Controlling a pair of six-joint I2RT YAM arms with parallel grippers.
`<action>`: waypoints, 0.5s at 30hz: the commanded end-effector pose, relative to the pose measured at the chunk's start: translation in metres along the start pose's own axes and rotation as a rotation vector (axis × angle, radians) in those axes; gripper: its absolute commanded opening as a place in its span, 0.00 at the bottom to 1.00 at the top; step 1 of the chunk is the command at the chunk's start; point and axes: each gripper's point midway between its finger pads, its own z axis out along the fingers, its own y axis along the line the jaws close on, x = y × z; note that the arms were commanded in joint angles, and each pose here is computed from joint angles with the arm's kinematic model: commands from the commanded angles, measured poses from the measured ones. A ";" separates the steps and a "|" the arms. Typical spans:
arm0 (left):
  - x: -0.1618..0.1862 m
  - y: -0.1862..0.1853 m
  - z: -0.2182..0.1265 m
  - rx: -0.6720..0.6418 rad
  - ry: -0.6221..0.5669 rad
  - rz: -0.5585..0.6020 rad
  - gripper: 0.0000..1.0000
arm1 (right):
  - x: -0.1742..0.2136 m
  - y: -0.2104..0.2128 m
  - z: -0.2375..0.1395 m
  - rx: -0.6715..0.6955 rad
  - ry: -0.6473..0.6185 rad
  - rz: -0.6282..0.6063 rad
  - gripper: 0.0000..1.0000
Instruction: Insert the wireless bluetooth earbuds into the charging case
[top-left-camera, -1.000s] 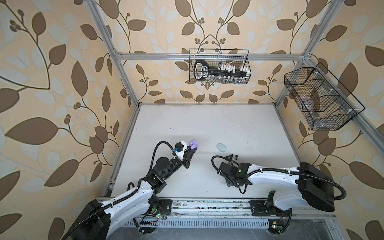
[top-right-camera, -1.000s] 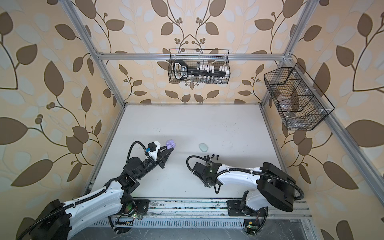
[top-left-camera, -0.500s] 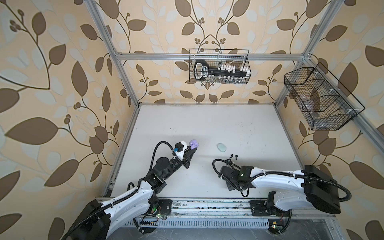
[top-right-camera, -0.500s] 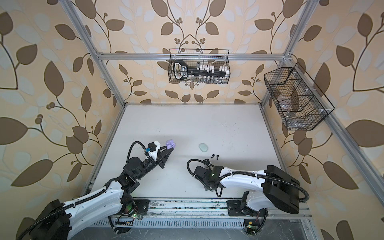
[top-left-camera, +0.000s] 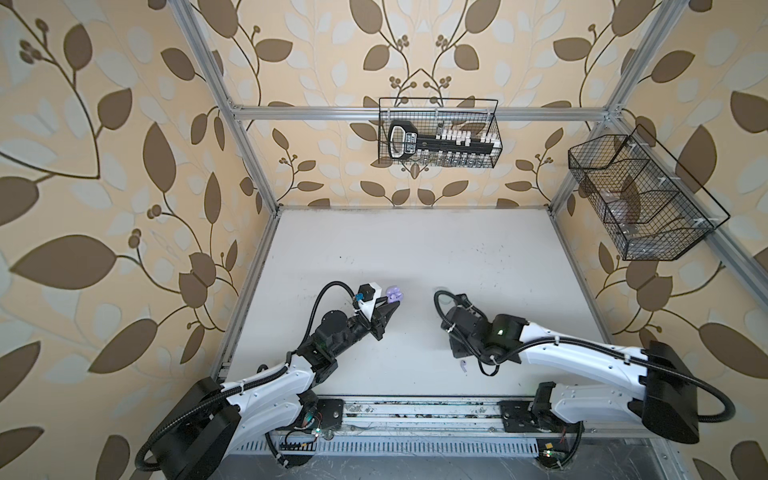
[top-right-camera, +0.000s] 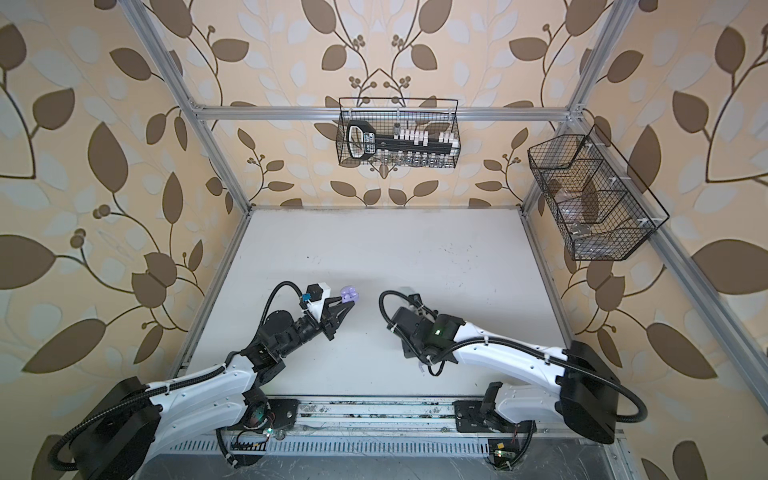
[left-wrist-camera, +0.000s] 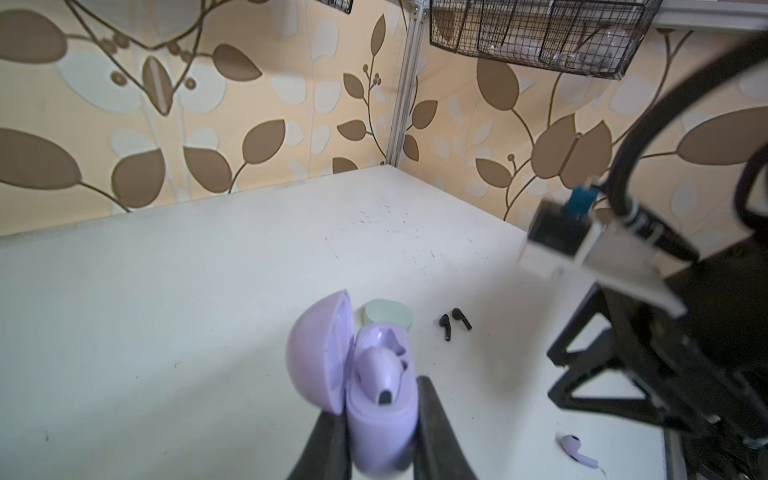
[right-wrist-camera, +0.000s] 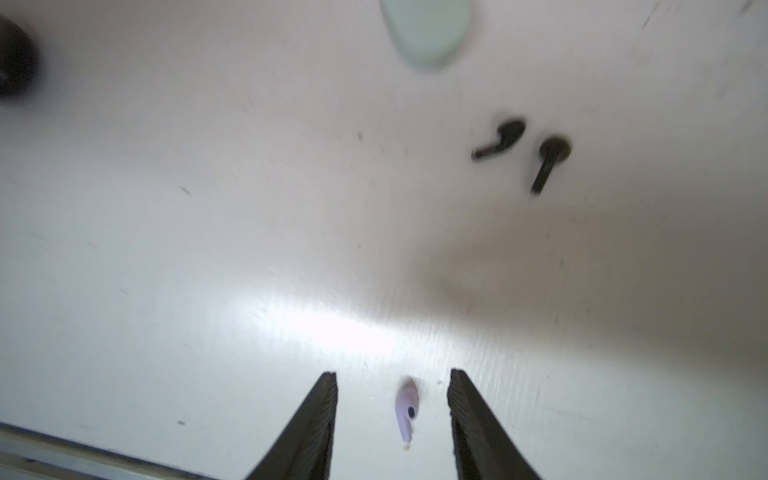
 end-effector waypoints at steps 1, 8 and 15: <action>-0.039 -0.002 0.011 0.005 -0.092 -0.161 0.00 | -0.061 -0.012 -0.041 -0.034 -0.175 0.081 0.51; -0.014 0.059 0.015 -0.373 0.013 -0.424 0.00 | -0.159 -0.075 -0.075 -0.017 -0.387 0.380 0.60; 0.000 0.052 0.034 -0.334 0.142 -0.378 0.00 | -0.172 -0.159 -0.036 0.186 -0.540 0.376 0.57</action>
